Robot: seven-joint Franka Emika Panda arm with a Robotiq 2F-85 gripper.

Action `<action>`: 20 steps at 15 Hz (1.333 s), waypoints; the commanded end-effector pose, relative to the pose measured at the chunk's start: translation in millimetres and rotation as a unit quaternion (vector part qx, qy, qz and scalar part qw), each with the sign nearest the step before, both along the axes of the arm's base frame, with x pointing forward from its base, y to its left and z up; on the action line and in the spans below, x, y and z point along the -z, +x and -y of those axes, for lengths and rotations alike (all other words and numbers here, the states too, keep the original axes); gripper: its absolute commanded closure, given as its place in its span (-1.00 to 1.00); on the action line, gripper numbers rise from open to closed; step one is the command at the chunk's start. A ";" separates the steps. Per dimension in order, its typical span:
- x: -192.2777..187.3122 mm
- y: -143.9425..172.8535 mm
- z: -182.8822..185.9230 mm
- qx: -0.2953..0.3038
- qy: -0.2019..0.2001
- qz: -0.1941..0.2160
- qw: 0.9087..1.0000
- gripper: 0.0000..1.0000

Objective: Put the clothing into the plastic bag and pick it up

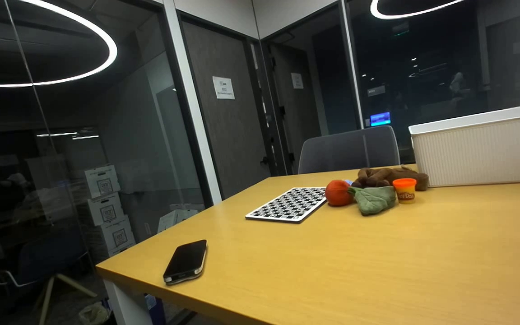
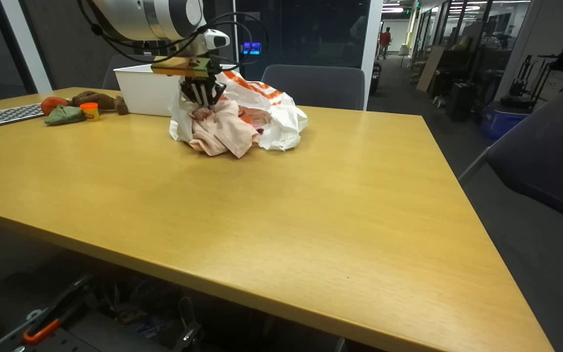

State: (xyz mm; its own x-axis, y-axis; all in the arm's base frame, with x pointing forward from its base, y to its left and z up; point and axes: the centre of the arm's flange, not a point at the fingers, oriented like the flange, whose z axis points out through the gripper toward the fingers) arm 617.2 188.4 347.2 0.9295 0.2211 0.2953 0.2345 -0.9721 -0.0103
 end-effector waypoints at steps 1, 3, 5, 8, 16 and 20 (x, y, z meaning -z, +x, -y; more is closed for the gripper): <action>-12.6 -22.2 -6.7 -0.040 0.088 -0.014 0.995 0.90; -14.5 -27.8 -14.8 -0.055 0.113 -0.015 0.992 0.90; -14.6 -30.1 -15.5 -0.053 0.118 -0.026 0.991 0.31; -12.9 -31.5 -8.2 -0.035 0.101 -0.036 0.994 -0.10; -44.4 -53.2 40.7 0.009 0.017 -0.045 0.999 -1.00; -60.4 -81.0 67.4 0.000 0.021 -0.101 0.995 -1.00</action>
